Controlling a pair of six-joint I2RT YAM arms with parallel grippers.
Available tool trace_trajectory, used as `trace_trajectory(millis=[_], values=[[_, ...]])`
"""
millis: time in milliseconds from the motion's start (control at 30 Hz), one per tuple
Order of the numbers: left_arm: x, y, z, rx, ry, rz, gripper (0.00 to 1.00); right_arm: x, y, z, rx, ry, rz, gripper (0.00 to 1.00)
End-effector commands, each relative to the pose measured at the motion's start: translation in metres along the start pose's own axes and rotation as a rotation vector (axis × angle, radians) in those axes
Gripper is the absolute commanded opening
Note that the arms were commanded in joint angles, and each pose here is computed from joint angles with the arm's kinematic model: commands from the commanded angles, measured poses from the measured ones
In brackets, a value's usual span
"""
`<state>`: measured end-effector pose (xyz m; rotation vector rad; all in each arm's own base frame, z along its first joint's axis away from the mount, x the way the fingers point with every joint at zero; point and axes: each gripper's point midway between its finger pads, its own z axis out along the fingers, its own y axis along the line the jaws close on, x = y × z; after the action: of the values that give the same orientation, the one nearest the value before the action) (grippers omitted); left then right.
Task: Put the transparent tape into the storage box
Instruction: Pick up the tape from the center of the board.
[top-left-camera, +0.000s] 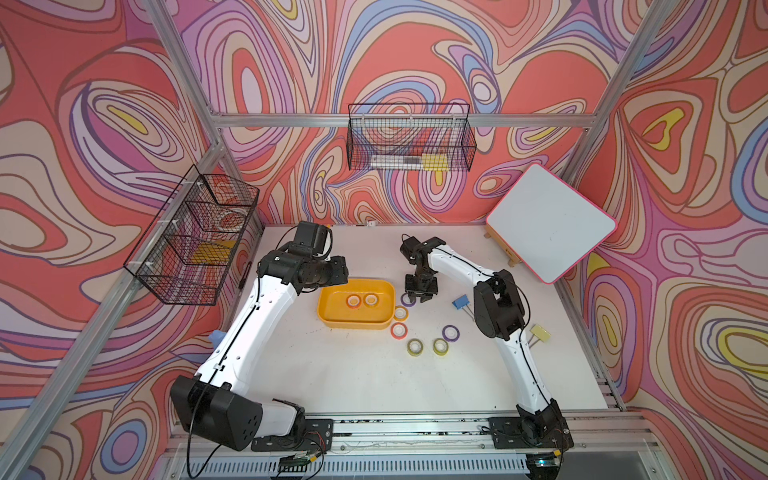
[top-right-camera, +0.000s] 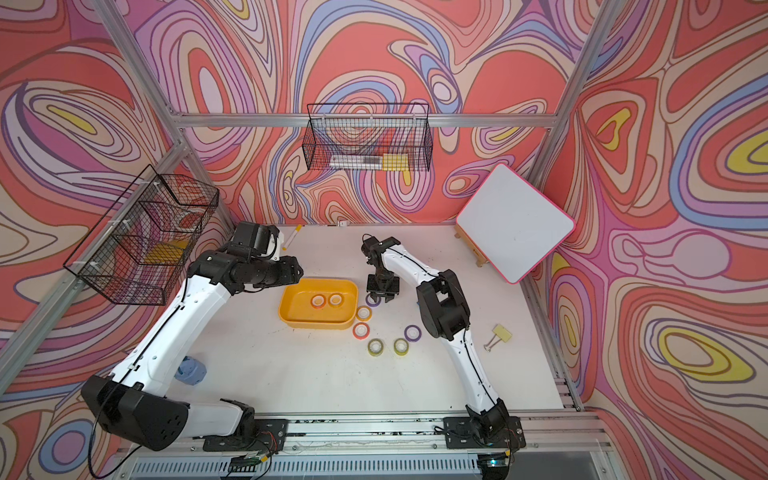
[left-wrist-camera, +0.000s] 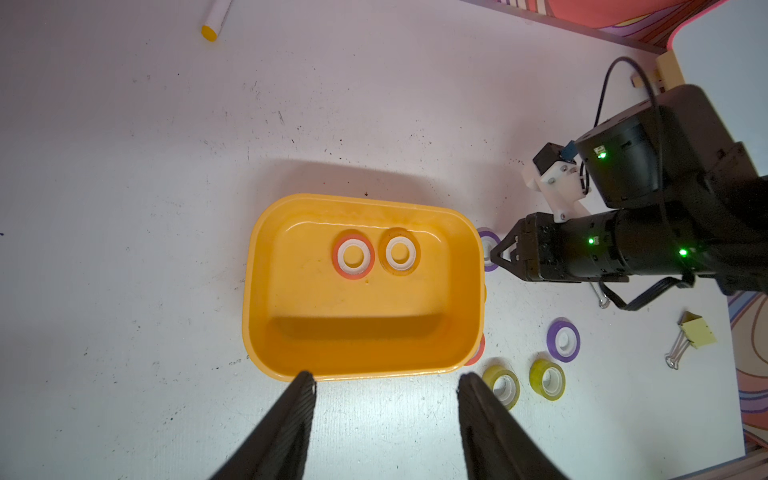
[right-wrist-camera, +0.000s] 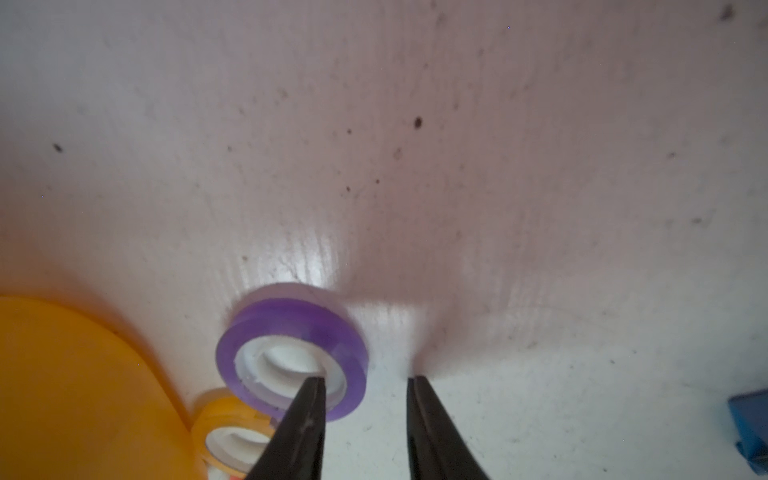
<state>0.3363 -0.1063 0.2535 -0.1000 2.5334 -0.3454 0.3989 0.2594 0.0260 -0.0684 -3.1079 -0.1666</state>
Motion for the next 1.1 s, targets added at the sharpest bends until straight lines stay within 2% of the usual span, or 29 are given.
trace_trajectory(millis=[0,333,1067], values=[[0.005,0.001,-0.006,-0.001,0.000,0.009,0.60,-0.006,0.003,0.006,0.014,-0.016,-0.009,0.34],[0.007,0.003,-0.008,-0.006,-0.001,0.010,0.60,-0.016,0.017,-0.018,-0.040,-0.073,0.009,0.34],[0.009,0.006,-0.011,-0.020,-0.003,0.031,0.60,-0.011,0.008,0.010,0.020,-0.020,0.001,0.31]])
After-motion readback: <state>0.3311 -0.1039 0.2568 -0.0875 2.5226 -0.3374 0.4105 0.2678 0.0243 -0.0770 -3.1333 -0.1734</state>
